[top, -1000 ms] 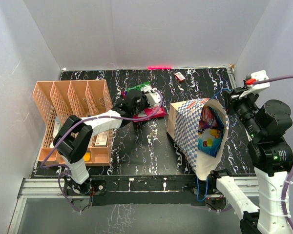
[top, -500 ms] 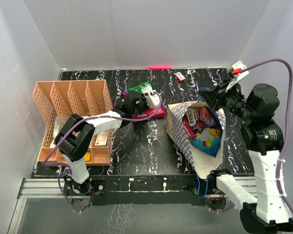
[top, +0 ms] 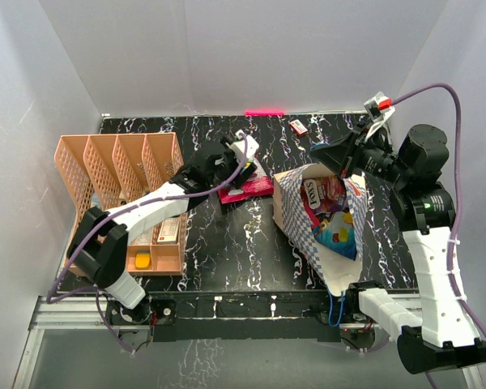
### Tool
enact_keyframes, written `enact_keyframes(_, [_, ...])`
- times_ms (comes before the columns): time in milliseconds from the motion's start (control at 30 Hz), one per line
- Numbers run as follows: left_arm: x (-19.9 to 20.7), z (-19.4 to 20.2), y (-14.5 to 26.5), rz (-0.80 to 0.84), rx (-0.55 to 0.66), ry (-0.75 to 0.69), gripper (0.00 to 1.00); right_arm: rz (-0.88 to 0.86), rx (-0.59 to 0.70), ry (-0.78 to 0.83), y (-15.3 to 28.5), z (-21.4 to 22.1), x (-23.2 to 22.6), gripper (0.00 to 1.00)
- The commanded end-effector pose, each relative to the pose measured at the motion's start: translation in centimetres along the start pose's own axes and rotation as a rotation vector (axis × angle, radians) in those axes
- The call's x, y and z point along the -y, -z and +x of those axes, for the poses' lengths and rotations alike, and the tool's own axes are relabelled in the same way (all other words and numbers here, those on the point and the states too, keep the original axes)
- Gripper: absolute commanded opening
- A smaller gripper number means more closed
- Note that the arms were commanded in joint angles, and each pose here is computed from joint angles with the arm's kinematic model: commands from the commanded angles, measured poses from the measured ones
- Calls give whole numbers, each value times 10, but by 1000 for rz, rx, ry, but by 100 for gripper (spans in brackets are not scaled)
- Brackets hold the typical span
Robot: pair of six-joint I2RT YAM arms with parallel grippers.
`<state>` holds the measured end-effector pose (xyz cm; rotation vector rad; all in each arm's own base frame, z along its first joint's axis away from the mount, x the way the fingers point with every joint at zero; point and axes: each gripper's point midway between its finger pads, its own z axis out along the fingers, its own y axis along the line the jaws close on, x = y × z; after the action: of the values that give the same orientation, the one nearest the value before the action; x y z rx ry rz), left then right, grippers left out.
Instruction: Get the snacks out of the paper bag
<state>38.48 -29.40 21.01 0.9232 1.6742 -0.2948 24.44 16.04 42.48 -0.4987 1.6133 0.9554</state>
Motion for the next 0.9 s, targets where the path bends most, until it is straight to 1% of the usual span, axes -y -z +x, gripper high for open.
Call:
enact_keyframes(0, [10, -68, 48, 87, 155, 195, 98, -141, 120, 55, 0, -41, -33, 8])
enact_keyframes(100, [19, -86, 78, 127, 208, 283, 98, -126, 135, 37, -3, -46, -30, 8])
enact_keyframes(167, [30, -91, 95, 181, 215, 364, 98, -73, 145, 39, -4, -47, -20, 8])
enact_keyframes(267, [46, -88, 113, 243, 191, 468, 96, 120, 183, 75, 5, -57, 5, 8])
enact_keyframes(367, [59, -69, 123, 264, 134, 575, 93, 333, 211, 153, 26, -68, 29, 8])
enact_keyframes(433, [74, -50, 126, 300, 88, 588, 90, 473, 217, 199, 44, -75, 44, 8])
enact_keyframes(533, [92, -18, 124, 280, -9, 605, 87, 643, 217, 252, 71, -81, 58, 8])
enact_keyframes(633, [127, 0, 122, 302, -50, 604, 84, 695, 222, 280, 86, -82, 56, 8])
enact_keyframes(700, [151, 14, 118, 291, -63, 615, 79, 702, 231, 284, 91, -82, 53, 8])
enact_keyframes(767, [168, 29, 112, 260, -80, 673, 75, 701, 239, 281, 93, -82, 50, 8])
enact_keyframes(867, [190, 53, 96, 244, -123, 781, 66, 687, 240, 266, 91, -80, 49, 8])
